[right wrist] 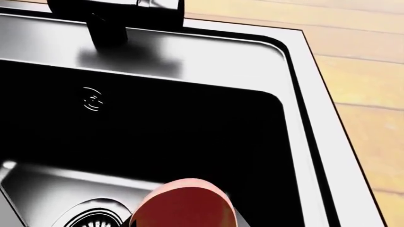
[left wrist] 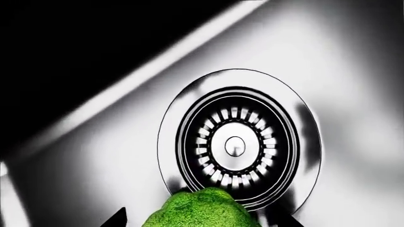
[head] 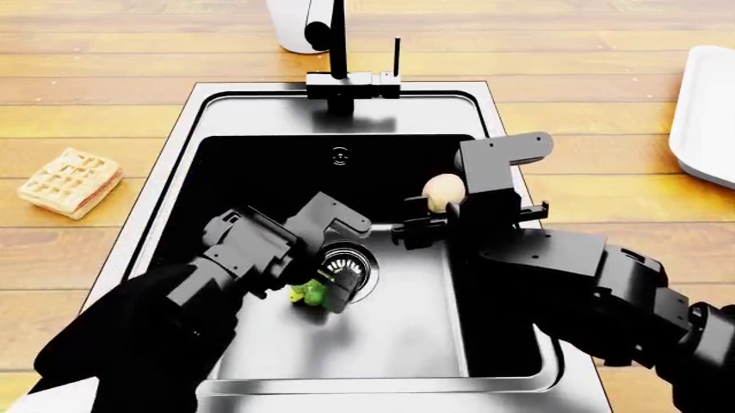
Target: Pick up the fruits and vegetables and place them in the sink. Turn on the sink faucet to wash them. Then turn the sink off and put them in the tray.
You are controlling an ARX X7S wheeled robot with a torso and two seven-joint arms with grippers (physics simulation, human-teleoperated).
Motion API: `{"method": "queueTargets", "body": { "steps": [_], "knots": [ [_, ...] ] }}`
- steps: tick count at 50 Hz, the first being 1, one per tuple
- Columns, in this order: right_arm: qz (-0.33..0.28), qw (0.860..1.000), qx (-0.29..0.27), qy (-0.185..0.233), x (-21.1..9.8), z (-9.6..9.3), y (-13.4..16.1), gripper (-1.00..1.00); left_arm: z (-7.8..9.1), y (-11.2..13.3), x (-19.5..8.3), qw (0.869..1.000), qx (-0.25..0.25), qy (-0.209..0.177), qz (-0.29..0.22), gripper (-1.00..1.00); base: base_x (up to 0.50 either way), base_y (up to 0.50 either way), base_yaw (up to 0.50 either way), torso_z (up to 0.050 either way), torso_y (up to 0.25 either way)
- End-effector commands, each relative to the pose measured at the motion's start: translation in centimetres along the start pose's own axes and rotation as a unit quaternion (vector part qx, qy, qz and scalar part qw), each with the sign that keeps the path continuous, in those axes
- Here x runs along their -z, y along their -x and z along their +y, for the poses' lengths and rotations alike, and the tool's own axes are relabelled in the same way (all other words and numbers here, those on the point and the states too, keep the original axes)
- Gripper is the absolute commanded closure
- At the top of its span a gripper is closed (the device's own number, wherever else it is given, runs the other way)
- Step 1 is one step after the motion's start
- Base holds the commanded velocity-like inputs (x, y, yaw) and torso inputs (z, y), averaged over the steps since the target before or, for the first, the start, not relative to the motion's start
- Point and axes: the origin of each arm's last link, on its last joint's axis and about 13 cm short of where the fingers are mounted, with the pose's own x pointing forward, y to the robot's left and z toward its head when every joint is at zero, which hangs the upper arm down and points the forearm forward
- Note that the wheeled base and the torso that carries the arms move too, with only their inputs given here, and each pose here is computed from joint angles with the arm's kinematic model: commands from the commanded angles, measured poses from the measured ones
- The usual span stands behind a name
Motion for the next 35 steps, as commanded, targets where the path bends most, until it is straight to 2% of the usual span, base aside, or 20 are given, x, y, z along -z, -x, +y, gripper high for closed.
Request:
{"method": "queueTargets", "body": {
  "steps": [1, 23, 24, 35],
  "knots": [
    [-0.003, 1.000, 0.000, 0.008, 0.0, 0.0, -0.3, 1.00, -0.2, -0.9, 1.3, 1.000, 0.006, 0.002, 0.027, -1.00, 0.00, 0.00, 0.00, 0.000, 0.000],
    [0.000, 1.000, -0.002, 0.011, -0.2, 0.3, -0.3, 1.00, 0.1, -1.7, 2.8, 0.999, 0.007, 0.025, 0.040, -1.00, 0.00, 0.00, 0.00, 0.000, 0.000],
    [0.000, 1.000, -0.002, 0.011, -0.1, 0.3, -0.3, 1.00, 0.1, -1.7, 2.7, 0.999, 0.005, 0.025, 0.036, 1.00, 0.00, 0.00, 0.00, 0.000, 0.000],
    [0.000, 1.000, -0.002, 0.008, 0.0, 0.2, -0.3, 1.00, 0.6, -1.3, 1.5, 0.999, -0.024, 0.032, -0.008, 1.00, 0.00, 0.00, 0.00, 0.000, 0.000]
  ]
}}
